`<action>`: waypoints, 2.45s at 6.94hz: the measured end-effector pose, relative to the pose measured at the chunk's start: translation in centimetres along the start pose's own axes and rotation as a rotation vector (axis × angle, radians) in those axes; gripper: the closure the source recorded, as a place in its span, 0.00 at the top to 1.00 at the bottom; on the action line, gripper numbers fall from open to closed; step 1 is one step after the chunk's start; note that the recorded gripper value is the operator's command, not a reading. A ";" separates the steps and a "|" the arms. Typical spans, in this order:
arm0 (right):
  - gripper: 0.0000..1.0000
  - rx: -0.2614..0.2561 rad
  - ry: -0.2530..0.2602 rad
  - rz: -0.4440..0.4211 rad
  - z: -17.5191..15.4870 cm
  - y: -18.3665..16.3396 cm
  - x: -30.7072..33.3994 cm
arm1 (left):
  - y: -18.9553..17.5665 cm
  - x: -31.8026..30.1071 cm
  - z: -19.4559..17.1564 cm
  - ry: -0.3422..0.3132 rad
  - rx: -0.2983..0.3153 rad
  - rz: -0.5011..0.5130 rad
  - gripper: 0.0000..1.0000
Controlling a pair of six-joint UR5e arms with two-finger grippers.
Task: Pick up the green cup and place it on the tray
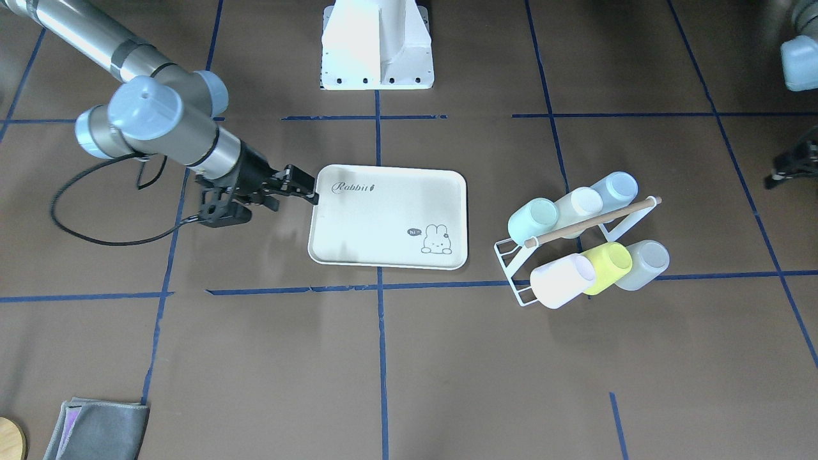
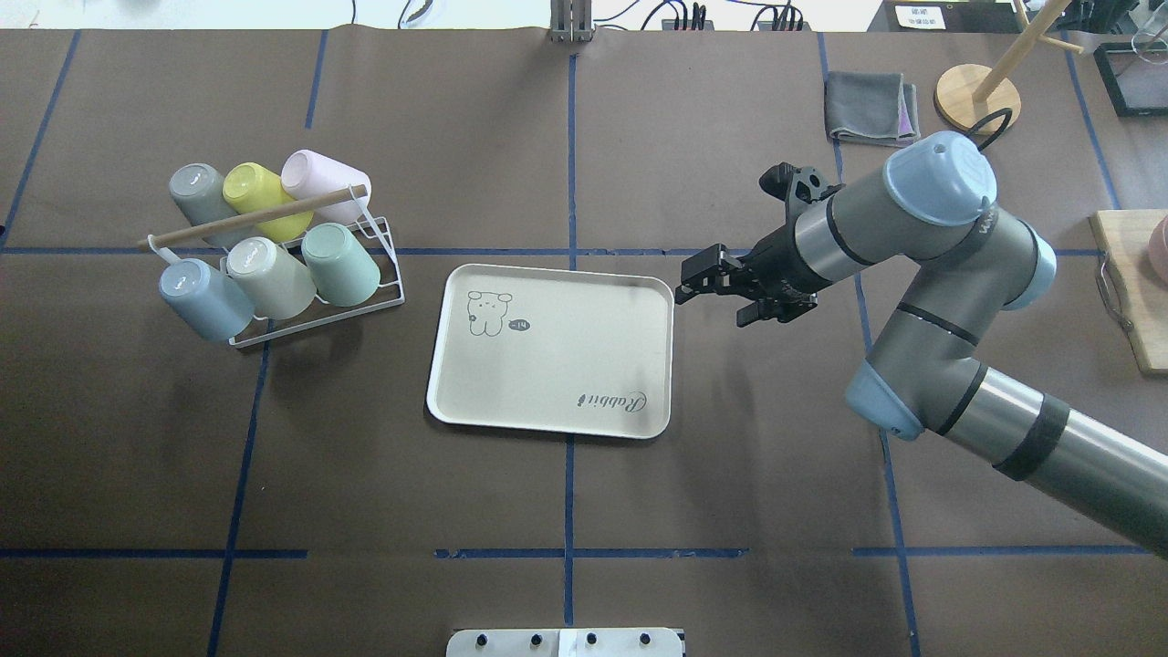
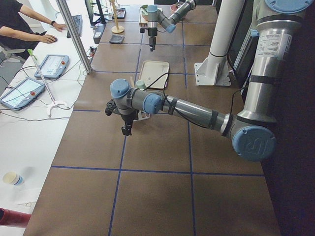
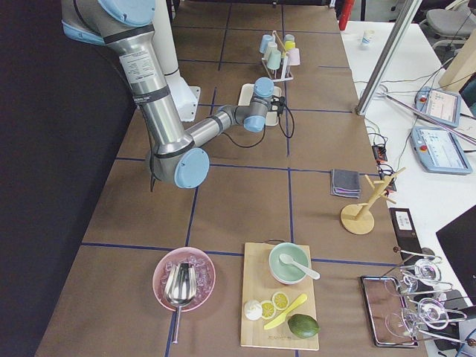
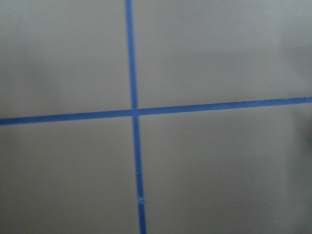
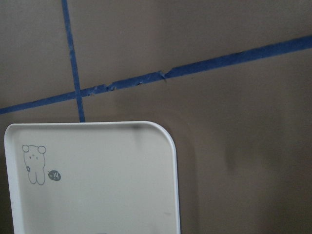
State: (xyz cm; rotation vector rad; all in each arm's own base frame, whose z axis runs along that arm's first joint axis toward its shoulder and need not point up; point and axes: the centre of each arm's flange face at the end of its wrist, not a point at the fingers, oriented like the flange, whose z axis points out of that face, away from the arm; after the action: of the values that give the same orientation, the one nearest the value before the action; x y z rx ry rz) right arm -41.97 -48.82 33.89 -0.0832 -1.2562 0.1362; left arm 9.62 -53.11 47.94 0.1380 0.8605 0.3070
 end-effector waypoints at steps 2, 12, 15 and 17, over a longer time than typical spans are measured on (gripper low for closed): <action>1.00 0.007 0.004 0.015 -1.1 -0.9 1.1 | -0.2 10.3 -1.0 -0.027 0.044 0.156 1.00; 1.00 0.014 0.018 0.031 -1.1 -1.0 2.4 | 0.1 40.6 5.7 -0.488 0.100 0.684 1.00; 1.00 0.012 0.019 0.033 -1.1 -1.0 2.4 | 1.8 44.6 8.2 -0.756 0.051 1.036 1.00; 1.00 0.012 0.019 0.034 -1.1 -1.0 2.5 | 0.9 45.6 9.8 -0.866 -0.064 1.215 1.00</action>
State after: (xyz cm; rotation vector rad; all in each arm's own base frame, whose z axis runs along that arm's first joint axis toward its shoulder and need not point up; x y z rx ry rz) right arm -40.13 -49.39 36.01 -0.0953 -1.2350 0.1725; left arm 44.75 -37.62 21.53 0.6805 -0.1948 1.2921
